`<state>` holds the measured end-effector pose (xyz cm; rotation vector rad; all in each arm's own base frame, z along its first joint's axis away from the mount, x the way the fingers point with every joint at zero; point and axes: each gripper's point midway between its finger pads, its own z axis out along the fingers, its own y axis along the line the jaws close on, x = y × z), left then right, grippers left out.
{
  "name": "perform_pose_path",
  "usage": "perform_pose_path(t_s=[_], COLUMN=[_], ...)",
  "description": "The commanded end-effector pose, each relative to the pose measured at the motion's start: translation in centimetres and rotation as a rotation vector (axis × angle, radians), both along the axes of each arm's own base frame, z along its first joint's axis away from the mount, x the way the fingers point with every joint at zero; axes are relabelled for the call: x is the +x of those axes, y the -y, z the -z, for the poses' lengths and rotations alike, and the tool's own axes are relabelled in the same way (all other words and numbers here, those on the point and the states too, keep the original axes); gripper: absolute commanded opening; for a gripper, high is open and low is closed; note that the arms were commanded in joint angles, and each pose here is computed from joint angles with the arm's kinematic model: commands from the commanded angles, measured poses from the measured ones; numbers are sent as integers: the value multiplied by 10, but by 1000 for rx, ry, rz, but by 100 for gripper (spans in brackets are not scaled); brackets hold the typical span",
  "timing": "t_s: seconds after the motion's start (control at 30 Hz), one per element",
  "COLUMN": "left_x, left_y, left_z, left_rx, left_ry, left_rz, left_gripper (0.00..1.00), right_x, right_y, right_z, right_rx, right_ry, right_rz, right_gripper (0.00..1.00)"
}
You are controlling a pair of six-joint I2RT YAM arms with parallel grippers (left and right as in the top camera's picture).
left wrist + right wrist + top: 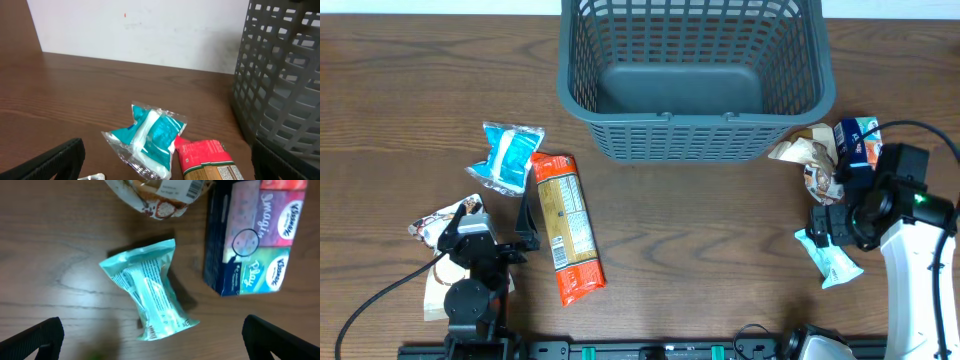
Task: Pack container
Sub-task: 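Move the right gripper down over the small teal wipe pack, then close the right gripper on the teal wipe pack and lift it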
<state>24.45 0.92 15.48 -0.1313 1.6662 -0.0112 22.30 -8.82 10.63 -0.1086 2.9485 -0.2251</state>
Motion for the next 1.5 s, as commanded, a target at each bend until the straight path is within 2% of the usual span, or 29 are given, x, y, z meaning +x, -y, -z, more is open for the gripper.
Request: perform_pose_path(t_s=[0.0, 0.2, 0.6, 1.07, 1.33, 1.4, 1.47], left_x=[-1, -1, -1, -1, -1, -1, -1], left_y=[-6, -6, -6, -6, -6, -6, -6], left_z=[17, 17, 17, 17, 17, 17, 17], left_rx=[-7, -7, -7, -7, -7, -7, -7], left_ry=[-51, -51, -51, -51, -51, -51, -51], left_rz=[-33, -33, -33, -33, -33, -33, -33], left_gripper=[99, 99, 99, 99, 99, 99, 99], right_x=[-4, -18, -17, -8, -5, -5, -5], right_y=[-6, -11, 1, 16, 18, 18, 18], right_z=[8, 30, 84, 124, 126, 125, 125], right_rx=[9, 12, 21, 34, 33, 34, 33], right_ry=[-25, -101, -128, -169, -160, -159, -158], right_rz=[-169, -318, -283, -246, -224, -215, -215], right_gripper=[99, 99, 99, 96, 87, 89, 96])
